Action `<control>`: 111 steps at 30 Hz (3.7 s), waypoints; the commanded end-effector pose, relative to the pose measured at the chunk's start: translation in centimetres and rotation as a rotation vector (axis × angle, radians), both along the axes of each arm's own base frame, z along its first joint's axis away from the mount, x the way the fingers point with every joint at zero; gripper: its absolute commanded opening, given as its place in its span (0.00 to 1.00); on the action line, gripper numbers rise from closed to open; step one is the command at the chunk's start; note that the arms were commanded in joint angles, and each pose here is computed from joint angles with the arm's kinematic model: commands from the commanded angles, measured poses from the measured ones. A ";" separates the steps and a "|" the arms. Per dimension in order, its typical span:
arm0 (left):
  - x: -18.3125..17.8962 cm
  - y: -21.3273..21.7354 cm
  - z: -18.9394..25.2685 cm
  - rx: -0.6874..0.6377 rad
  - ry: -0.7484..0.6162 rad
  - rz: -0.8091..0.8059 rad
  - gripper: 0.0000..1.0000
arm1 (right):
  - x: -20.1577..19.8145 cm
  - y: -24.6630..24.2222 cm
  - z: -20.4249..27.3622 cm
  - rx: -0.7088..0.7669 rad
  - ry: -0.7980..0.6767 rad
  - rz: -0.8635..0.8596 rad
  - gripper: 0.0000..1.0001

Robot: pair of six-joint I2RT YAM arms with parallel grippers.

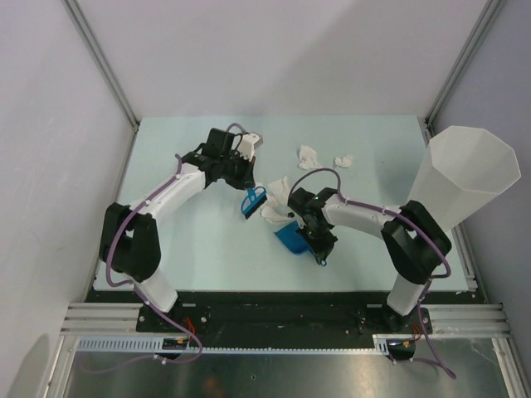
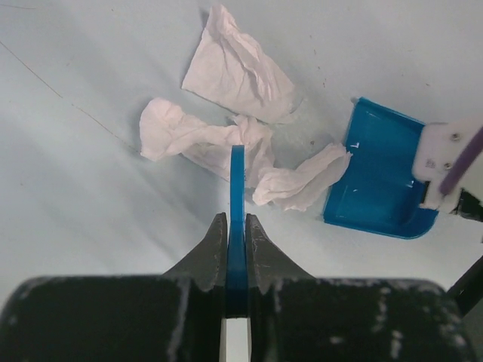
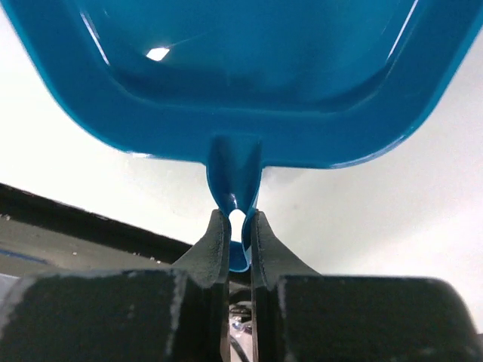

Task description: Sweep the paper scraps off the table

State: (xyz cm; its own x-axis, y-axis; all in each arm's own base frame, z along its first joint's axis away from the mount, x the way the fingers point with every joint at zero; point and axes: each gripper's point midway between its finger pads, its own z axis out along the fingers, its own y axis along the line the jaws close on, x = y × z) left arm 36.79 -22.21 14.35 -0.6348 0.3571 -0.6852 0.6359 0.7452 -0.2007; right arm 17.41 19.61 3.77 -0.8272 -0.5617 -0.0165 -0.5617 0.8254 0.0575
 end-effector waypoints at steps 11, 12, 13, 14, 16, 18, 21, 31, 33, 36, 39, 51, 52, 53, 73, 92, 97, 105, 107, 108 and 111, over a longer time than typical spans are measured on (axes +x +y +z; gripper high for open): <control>-4.6 -7.2 1.1 -0.237 0.140 -0.293 0.00 | 3.1 5.0 -2.1 0.101 -0.134 0.137 0.00; -5.4 -7.4 1.8 -0.266 0.150 -0.310 0.00 | 3.3 5.3 -2.0 0.112 -0.144 0.135 0.00; -6.1 -7.6 2.7 -0.290 0.146 -0.333 0.00 | 3.3 5.6 -1.6 0.125 -0.156 0.132 0.00; -6.6 -7.5 4.1 -0.306 0.121 -0.343 0.00 | 3.3 5.9 -1.4 0.134 -0.165 0.134 0.00; -7.3 -6.9 3.9 -0.292 0.110 -0.340 0.00 | 3.1 5.9 -1.0 0.132 -0.164 0.133 0.00; -7.2 -5.7 3.5 -0.242 0.071 -0.306 0.00 | 3.0 5.5 -0.5 0.116 -0.164 0.109 0.00; -7.0 -4.8 3.6 -0.217 0.037 -0.283 0.00 | 1.9 4.3 0.4 0.075 -0.134 0.073 0.00; -3.4 -2.2 4.3 -0.159 -0.042 -0.173 0.00 | -2.0 2.9 3.9 0.085 -0.053 0.041 0.00; -2.6 -1.4 4.4 -0.142 -0.059 -0.145 0.00 | -2.5 2.5 4.0 0.071 -0.033 0.037 0.00; -1.7 0.0 4.1 -0.105 -0.085 -0.104 0.00 | -3.6 2.0 4.4 0.067 0.020 0.035 0.00; -1.7 1.0 2.7 -0.064 -0.071 -0.085 0.00 | -4.2 1.9 4.0 0.082 0.093 0.051 0.00; -2.2 0.7 -0.7 -0.055 0.014 -0.108 0.00 | -0.8 1.3 0.3 -0.003 0.125 -0.011 0.13; -2.3 0.7 -0.7 -0.058 0.017 -0.109 0.00 | -0.6 1.6 0.4 0.006 0.105 -0.007 0.16; -2.3 0.7 -0.7 -0.059 0.017 -0.110 0.00 | -0.5 1.7 0.4 0.008 0.092 -0.009 0.21; -3.4 0.0 0.2 -0.113 0.019 -0.154 0.00 | 1.3 2.7 0.7 0.109 -0.353 -0.248 0.95; -2.7 -0.1 0.6 -0.111 0.005 -0.145 0.00 | -1.7 0.7 -2.3 0.060 -0.324 -0.256 0.02; -0.3 0.0 2.2 -0.075 -0.078 -0.129 0.00 | -0.5 1.7 1.0 0.096 -0.335 -0.190 0.00; 0.9 -0.2 3.1 -0.073 -0.104 -0.115 0.00 | -0.5 1.6 1.2 0.018 -0.155 -0.013 0.00; 0.8 -0.3 2.1 -0.073 -0.073 -0.113 0.00 | 0.2 0.9 1.5 -0.007 -0.129 -0.033 0.00; 0.6 -0.5 1.8 -0.082 -0.057 -0.115 0.00 | 0.3 0.8 1.2 -0.016 -0.114 -0.032 0.00; 0.0 -1.2 0.4 -0.098 -0.003 -0.134 0.00 | 0.7 1.2 1.3 -0.008 -0.114 -0.006 0.00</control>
